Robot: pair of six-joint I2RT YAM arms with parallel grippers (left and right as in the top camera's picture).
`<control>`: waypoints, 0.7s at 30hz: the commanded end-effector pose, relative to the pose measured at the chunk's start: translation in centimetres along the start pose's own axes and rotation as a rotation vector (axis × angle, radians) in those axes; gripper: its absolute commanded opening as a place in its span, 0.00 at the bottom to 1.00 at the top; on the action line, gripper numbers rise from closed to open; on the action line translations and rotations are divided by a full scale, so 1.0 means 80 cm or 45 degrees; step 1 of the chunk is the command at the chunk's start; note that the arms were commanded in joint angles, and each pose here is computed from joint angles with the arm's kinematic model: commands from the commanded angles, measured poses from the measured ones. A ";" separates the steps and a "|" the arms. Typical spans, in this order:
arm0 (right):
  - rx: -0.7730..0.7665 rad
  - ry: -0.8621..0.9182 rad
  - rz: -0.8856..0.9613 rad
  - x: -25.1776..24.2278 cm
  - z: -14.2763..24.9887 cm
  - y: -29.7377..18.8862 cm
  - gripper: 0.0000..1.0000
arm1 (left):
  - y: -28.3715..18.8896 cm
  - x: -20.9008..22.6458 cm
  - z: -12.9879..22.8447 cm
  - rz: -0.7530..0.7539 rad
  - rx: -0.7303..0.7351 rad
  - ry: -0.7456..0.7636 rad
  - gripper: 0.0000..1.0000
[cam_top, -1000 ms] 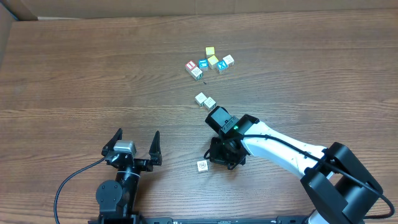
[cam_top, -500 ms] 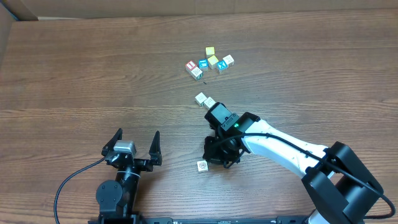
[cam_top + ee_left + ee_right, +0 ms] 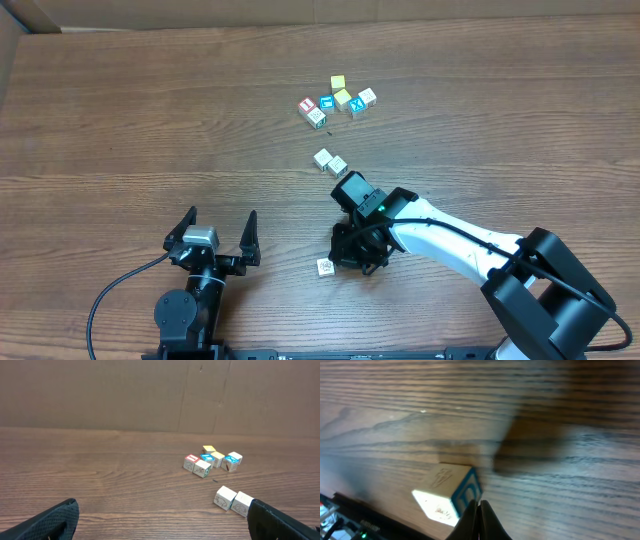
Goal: Flip 3 blocks
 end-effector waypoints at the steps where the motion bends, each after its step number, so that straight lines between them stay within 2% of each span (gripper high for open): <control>1: 0.000 0.053 0.015 -0.011 -0.002 0.006 0.04 | 0.000 -0.002 0.001 0.012 -0.002 0.030 1.00; 10: 0.134 -0.029 -0.277 0.021 -0.010 -0.030 0.04 | 0.000 -0.002 0.001 0.012 -0.002 0.029 1.00; 17: 0.149 -0.098 -0.264 0.029 0.004 -0.025 0.04 | 0.000 -0.002 0.001 0.012 -0.002 0.029 1.00; 21: 0.104 -0.079 -0.137 0.022 0.012 -0.010 0.04 | 0.000 -0.002 0.001 0.012 -0.002 0.029 1.00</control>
Point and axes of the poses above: each gripper's point midway between its finger pads, its own y axis out along the fingers, its own x axis along the line the jaws close on, z = x × y, the point moved 4 cm from there along -y, back along the fingers, and after that the axes turned 3 degrees about y, right-handed, at the moved point
